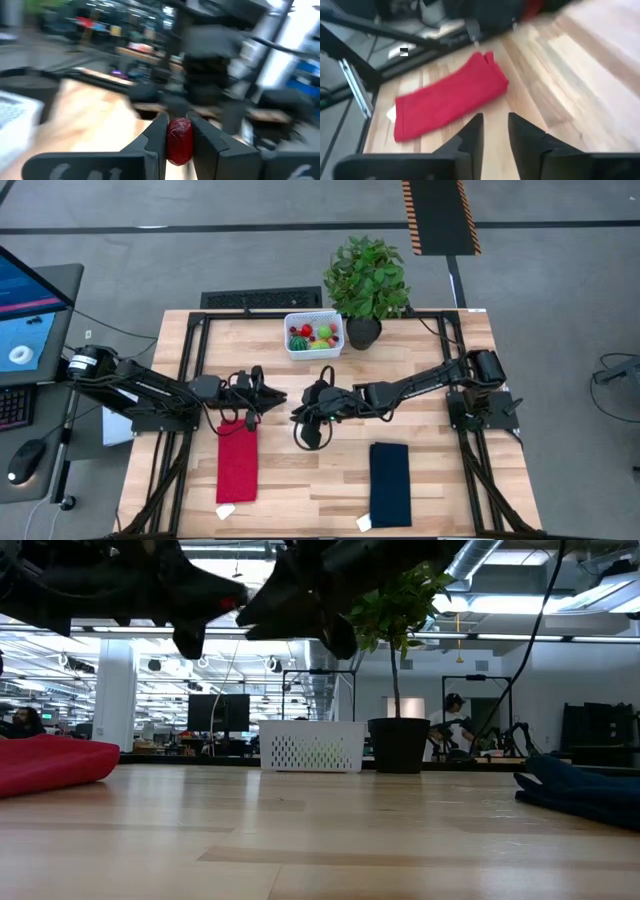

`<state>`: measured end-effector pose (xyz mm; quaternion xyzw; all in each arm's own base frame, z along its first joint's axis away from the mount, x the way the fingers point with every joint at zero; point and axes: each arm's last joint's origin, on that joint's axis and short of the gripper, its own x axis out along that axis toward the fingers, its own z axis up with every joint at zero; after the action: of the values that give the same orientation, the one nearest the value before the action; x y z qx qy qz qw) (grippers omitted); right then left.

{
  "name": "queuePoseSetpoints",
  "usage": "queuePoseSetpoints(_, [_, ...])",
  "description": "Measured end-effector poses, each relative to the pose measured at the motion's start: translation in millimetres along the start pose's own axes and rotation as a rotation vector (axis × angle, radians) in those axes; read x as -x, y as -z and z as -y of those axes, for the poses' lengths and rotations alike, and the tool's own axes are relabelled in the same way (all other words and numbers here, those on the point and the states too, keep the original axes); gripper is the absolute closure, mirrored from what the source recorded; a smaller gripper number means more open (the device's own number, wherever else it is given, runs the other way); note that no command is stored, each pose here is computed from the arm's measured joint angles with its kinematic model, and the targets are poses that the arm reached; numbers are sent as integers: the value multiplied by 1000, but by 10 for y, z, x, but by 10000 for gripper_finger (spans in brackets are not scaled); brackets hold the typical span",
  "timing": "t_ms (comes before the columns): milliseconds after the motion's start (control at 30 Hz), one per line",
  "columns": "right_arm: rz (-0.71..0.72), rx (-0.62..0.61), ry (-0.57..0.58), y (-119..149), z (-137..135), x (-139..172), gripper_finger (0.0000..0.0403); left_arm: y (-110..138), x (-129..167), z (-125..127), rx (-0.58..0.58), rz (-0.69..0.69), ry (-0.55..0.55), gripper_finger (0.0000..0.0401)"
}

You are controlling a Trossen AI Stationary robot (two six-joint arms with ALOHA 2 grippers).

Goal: Pick and placing Produce into tupperware
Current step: Put the red cherry into the white basket

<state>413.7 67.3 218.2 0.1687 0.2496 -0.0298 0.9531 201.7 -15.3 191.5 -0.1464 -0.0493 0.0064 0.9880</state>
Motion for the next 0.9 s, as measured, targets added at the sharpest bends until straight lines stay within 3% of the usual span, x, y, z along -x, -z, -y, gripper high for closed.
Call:
queuePoseSetpoints(300, [-134, 4, 54, 292, -266, 69, 230, -152, -117, -342, 17, -4, -229, 326])
queuePoseSetpoints(600, [-112, 92, 121, 530, -641, 196, 224, -505, -503, -914, -18, -257, -494, 334])
queuePoseSetpoints(700, [-117, 113, 155, 576, -670, 220, 230, -575, -592, -1189, -40, -311, -516, 345])
queuePoseSetpoints(900, [-133, 144, 185, 641, -714, 254, 239, -558, -803, -1754, 144, -360, -527, 349])
